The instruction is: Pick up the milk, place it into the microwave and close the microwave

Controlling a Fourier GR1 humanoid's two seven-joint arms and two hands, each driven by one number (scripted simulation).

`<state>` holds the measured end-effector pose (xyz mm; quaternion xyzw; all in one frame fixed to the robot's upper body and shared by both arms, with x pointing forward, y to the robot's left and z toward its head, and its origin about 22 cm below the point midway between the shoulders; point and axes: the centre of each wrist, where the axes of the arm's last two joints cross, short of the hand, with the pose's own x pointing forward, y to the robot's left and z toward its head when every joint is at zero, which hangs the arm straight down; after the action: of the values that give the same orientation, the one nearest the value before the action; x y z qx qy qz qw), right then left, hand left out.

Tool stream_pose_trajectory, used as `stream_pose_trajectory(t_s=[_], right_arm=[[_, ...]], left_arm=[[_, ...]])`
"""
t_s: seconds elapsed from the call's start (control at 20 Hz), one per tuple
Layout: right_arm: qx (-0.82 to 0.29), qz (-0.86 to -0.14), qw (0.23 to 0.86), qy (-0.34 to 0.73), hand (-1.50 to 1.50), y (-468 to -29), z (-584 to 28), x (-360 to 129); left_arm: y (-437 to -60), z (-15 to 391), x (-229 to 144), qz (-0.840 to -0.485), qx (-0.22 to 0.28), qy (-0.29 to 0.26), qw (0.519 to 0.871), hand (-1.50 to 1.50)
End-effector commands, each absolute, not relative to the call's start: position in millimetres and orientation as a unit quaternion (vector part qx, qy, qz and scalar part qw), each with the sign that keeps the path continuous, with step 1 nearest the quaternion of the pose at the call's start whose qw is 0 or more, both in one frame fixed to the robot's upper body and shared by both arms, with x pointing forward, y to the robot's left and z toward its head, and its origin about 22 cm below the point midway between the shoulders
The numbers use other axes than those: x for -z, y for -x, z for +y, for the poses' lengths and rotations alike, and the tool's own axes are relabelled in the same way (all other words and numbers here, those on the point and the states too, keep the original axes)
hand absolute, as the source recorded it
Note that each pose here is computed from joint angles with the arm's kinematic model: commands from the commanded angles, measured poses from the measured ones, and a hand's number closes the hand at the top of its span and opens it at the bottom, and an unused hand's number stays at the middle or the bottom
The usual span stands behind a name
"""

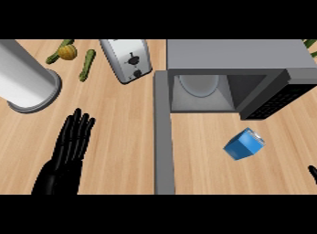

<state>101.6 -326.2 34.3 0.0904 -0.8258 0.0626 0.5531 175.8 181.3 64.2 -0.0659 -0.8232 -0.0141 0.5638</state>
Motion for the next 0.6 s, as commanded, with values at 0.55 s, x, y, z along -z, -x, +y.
stream_pose_trajectory(t_s=[0.55], right_arm=[[-0.051, -0.822, 0.564, -0.055, -1.5, -138, -315, 45]], left_arm=[[-168, 159, -54, -0.817, 0.013, 0.086, 0.57, -1.5]])
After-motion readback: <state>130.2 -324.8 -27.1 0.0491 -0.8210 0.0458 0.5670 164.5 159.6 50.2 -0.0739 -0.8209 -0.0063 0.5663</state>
